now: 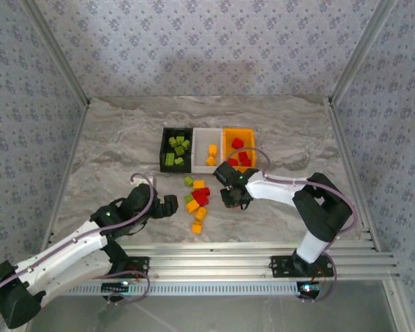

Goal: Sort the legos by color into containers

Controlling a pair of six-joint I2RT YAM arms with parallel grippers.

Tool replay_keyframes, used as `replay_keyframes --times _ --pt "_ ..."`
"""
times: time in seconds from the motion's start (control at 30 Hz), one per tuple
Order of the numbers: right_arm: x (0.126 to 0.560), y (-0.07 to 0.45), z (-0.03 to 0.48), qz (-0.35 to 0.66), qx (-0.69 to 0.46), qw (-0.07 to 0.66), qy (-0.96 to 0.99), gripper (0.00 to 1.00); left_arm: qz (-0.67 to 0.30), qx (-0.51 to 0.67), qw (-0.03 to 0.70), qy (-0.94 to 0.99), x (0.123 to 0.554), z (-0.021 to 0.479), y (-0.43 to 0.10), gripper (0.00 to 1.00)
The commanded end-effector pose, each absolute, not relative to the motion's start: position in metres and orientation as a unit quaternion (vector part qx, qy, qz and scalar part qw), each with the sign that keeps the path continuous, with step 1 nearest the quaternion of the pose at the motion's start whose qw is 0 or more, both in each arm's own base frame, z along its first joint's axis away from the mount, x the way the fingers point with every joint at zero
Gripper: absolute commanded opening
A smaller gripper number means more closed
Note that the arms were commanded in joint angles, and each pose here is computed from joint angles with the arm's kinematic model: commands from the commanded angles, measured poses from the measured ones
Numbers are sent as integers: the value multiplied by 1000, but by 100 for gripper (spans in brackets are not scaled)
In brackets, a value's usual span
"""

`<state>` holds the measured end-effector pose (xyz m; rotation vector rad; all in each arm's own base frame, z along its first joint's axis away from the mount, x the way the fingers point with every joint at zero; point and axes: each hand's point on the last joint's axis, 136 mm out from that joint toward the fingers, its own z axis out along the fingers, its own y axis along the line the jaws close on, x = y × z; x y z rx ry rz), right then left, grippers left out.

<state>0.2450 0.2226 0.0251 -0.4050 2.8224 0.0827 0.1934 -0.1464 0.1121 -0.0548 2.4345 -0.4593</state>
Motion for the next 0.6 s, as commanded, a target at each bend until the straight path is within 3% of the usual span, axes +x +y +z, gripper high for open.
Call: replay_keyframes --times 0.0,0.13,0.27,0.57 --pt "263 223 72 39 -136 203 969 24 -185 -9 333 925 197 124 -152 100" --pt "304 220 125 63 -107 275 953 24 -191 2 335 923 199 128 -158 99" --pt "346 225 148 77 -83 301 947 24 -194 8 329 924 202 128 -164 99" --pt "426 210 134 25 -25 301 953 25 -194 26 312 930 202 125 -174 99"
